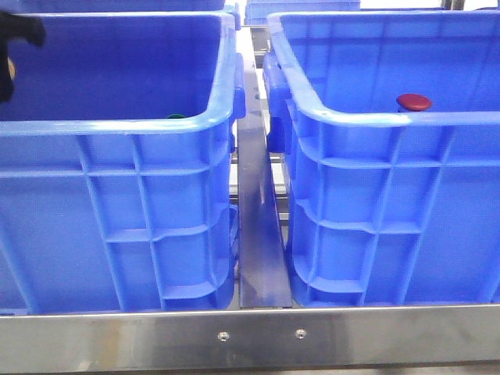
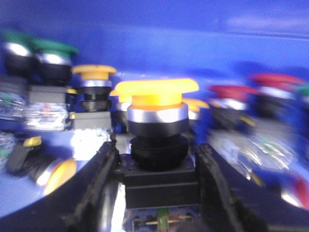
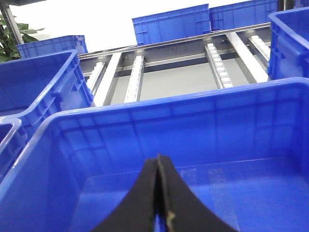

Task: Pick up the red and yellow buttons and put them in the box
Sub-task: 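Lift the yellow button out and raise it toward the right gripper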

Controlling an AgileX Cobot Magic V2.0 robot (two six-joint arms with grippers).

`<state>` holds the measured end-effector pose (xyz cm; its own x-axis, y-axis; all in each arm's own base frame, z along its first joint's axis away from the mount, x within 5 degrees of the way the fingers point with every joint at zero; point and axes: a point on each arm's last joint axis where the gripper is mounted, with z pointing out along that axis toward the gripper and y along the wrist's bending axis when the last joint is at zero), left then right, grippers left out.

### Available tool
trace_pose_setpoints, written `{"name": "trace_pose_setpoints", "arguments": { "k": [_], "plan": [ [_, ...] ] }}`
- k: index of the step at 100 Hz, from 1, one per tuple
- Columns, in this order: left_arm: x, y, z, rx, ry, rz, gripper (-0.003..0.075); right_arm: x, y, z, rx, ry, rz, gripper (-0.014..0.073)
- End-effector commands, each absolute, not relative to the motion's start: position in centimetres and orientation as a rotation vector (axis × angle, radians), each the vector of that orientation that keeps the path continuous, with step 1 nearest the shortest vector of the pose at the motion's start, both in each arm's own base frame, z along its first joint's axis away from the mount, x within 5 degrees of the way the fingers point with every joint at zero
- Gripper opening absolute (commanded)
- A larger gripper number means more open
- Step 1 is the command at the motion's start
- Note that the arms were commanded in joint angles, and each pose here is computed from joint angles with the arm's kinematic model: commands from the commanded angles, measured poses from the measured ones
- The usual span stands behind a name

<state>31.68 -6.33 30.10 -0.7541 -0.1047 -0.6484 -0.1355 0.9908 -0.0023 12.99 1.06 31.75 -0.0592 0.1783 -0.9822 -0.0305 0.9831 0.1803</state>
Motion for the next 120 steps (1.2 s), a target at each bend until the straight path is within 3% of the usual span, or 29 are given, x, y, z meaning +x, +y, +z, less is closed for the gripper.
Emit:
{"name": "trace_pose_setpoints", "arguments": {
  "k": [1, 37, 74, 99, 110, 120],
  "plan": [
    [29.8, -7.3, 34.1, -0.088, 2.3, -0.005, -0.0019, 12.9, 1.1, 32.6, 0.102, 1.595, 0.171, -0.0097],
    [21.7, -13.0, 40.3, 0.262, 2.086, -0.253, -0.0019, 12.9, 1.1, 32.6, 0.102, 1.595, 0.171, -0.0097],
    [16.1, -20.0, 41.4, 0.651, 1.899, -0.527, -0.0019, 12.9, 1.3, 32.6, 0.083, 1.597, 0.19, -0.0097],
    [13.7, -22.2, 42.2, 0.79, 1.747, -0.641, -0.0019, 12.9, 1.5, 32.6, 0.062, 1.599, 0.212, -0.0087],
    [13.7, -22.2, 42.2, 0.793, 1.753, -0.636, -0.0019, 12.9, 1.7, 32.6, 0.048, 1.6, 0.227, 0.001],
    [13.7, -22.1, 42.0, 0.795, 1.768, -0.625, -0.0019, 12.9, 1.9, 32.6, 0.027, 1.602, 0.248, 0.0211]
  ]
}}
